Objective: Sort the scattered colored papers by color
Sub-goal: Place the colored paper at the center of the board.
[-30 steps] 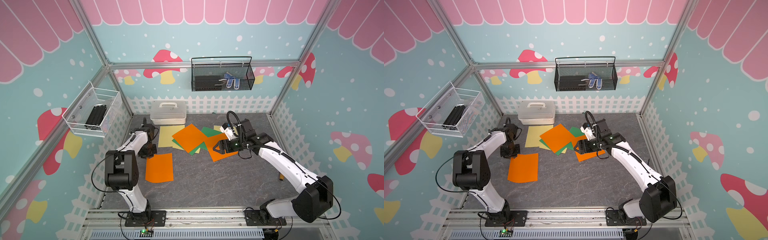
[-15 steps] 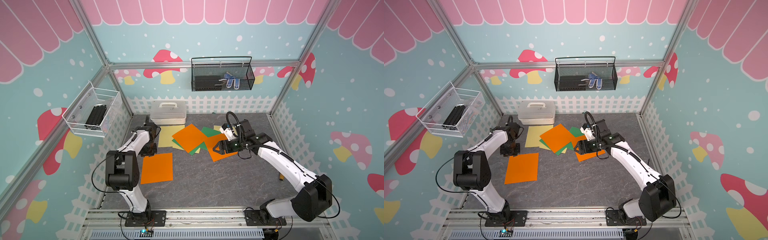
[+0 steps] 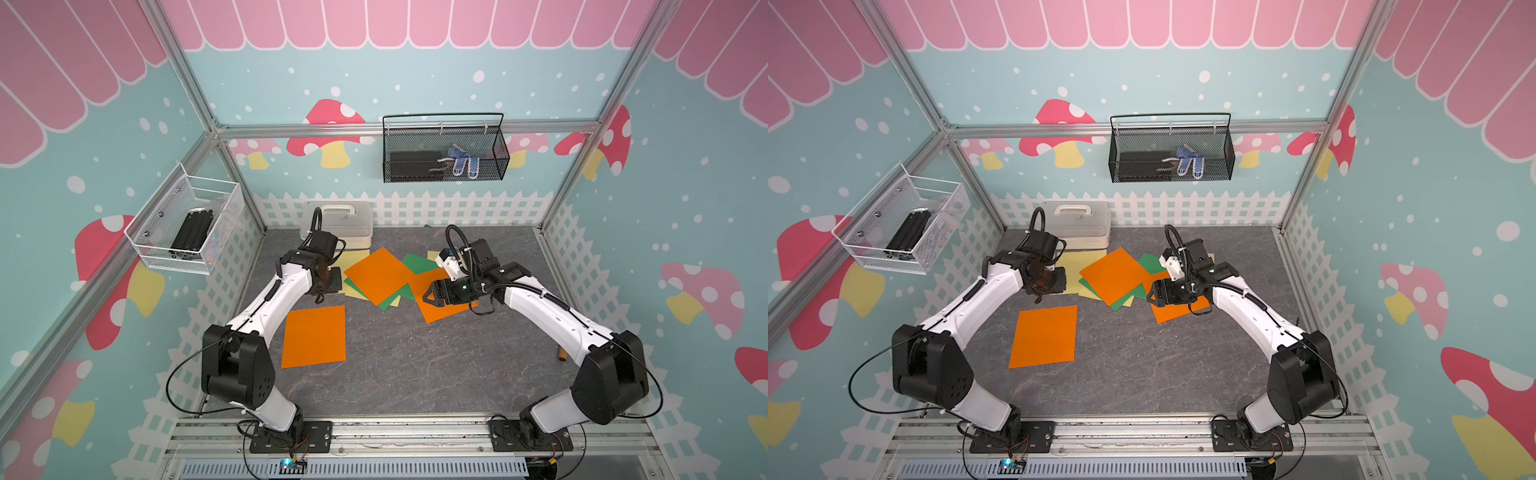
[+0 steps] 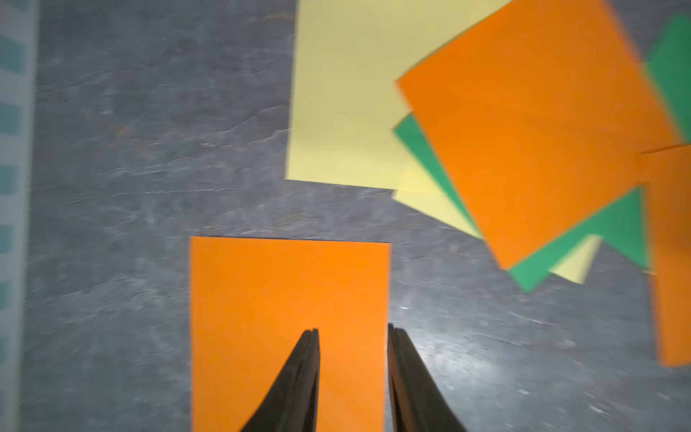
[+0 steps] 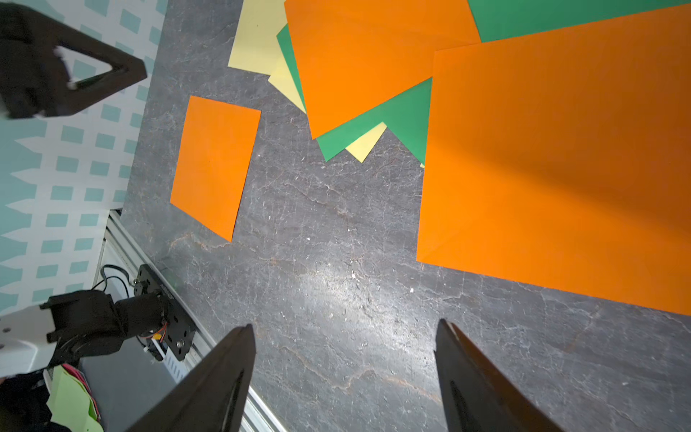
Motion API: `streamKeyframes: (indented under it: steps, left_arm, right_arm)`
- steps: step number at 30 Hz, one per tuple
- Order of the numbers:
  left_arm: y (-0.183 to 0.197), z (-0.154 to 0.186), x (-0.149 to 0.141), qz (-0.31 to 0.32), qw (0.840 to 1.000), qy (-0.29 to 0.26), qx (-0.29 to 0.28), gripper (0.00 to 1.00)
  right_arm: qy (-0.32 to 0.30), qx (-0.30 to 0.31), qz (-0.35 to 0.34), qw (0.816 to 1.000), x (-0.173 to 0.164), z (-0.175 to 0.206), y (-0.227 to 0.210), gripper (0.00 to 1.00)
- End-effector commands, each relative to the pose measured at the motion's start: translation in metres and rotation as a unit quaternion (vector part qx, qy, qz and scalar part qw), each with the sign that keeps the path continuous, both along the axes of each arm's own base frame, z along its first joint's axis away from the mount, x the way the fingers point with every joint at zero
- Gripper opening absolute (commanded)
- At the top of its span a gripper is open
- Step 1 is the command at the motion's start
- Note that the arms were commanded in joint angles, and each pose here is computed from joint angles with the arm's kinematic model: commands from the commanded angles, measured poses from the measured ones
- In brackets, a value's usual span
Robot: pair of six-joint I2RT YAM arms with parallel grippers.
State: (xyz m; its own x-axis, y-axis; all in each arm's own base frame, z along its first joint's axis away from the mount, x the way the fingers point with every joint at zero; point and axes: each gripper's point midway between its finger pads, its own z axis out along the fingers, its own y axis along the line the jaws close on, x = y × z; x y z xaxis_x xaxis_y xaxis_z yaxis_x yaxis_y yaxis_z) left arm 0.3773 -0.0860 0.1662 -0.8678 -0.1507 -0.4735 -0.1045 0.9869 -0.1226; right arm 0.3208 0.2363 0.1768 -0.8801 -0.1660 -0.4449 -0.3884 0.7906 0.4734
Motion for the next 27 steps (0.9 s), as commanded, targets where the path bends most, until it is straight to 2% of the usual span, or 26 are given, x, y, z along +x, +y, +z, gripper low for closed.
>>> streamKeyframes:
  steps: [1,5,11,15,20,24,27]
  left_arm:
    - [-0.058,0.012,0.029,-0.032,0.99,-0.061,-0.125,0.36]
    - [-0.101,-0.007,0.052,-0.067,0.984,-0.034,-0.161,0.34]
    - [-0.185,-0.027,0.081,-0.136,0.967,-0.016,-0.216,0.32]
    - [-0.227,-0.036,0.093,-0.163,0.954,-0.002,-0.251,0.31]
    - [-0.255,-0.06,0.09,-0.167,0.949,0.031,-0.267,0.31]
    - [-0.263,-0.082,0.073,-0.158,0.948,0.057,-0.269,0.3]
    - [-0.274,-0.096,0.057,-0.158,0.942,0.073,-0.289,0.3]
  right_arm:
    - [-0.006,0.022,-0.037,0.999,0.026,0.006,0.008,0.79]
    - [-0.001,0.013,-0.084,0.996,0.05,-0.006,-0.001,0.79]
    - [0.011,0.012,-0.198,0.98,0.091,-0.025,-0.062,0.78]
    - [0.031,0.019,-0.232,0.972,0.1,-0.04,-0.089,0.76]
    - [0.067,0.003,-0.253,0.965,0.111,-0.075,-0.118,0.73]
    - [0.106,0.025,-0.246,0.963,0.125,-0.102,-0.12,0.69]
    - [0.115,0.023,-0.254,0.96,0.135,-0.115,-0.128,0.69]
